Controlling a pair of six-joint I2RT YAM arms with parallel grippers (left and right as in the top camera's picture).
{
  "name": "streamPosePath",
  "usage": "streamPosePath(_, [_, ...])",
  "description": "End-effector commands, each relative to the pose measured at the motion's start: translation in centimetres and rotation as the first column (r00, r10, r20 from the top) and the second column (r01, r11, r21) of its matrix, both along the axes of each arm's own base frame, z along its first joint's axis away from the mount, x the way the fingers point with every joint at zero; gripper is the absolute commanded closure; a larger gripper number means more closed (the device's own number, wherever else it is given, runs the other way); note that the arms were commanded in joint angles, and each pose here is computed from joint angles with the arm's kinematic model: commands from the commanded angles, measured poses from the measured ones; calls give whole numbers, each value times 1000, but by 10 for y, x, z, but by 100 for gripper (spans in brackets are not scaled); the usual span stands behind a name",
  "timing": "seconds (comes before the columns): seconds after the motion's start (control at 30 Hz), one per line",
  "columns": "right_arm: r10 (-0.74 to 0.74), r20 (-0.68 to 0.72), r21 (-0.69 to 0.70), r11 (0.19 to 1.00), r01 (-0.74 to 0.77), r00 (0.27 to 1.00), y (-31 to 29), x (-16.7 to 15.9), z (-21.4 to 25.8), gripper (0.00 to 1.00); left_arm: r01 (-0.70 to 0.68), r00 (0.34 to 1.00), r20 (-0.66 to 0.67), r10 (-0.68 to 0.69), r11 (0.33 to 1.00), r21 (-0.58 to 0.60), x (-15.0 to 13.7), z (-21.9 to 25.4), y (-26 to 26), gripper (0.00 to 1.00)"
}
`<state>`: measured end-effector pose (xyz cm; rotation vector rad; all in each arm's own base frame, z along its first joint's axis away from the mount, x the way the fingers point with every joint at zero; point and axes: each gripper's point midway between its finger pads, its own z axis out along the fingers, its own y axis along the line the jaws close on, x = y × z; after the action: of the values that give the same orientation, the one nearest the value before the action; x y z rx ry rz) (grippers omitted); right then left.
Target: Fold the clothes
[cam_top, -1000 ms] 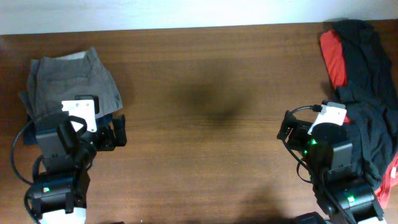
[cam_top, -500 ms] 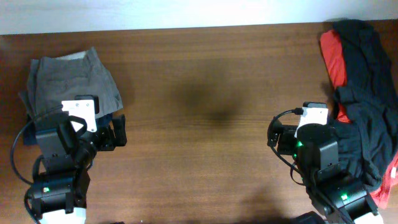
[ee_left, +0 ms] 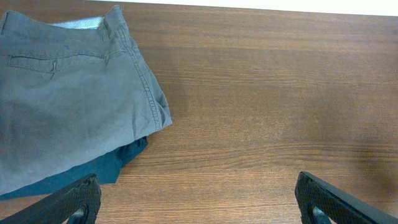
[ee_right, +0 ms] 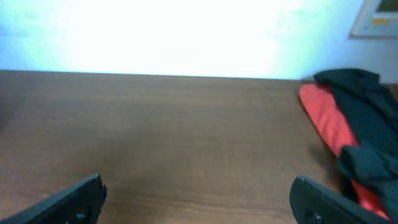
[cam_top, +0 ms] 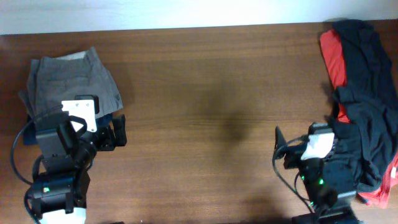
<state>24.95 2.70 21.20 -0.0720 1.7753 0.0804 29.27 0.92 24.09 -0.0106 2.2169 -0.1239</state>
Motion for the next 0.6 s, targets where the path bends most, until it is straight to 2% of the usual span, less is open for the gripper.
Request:
streamPosePath(0.0, [33,72,0,999,-33,997,3,-6,-16,1,13,1000,6,-13,1000,-1,-1,1,-1,0])
streamPosePath(0.23, [23,222,13,1000,-26,975,2,-5,-30,1,13,1000,5,-13,1000,-1,-1,0,-1,1])
streamPosePath(0.3, [15,220,7,1000,-17,975,0,-4,-33,1,13,1000,6,-13,1000,-1,-1,1,-1,1])
streamPosePath(0.4, [20,249,-72,997,-3,968,-2,-4,-28,1,12,1000,6,-12,1000,-2,-1,1,-1,1])
streamPosePath(0.57, [-11,130,-71,997,21,991,-11,-4,-57,1,13,1000,6,-13,1000,-1,-1,1,-1,1])
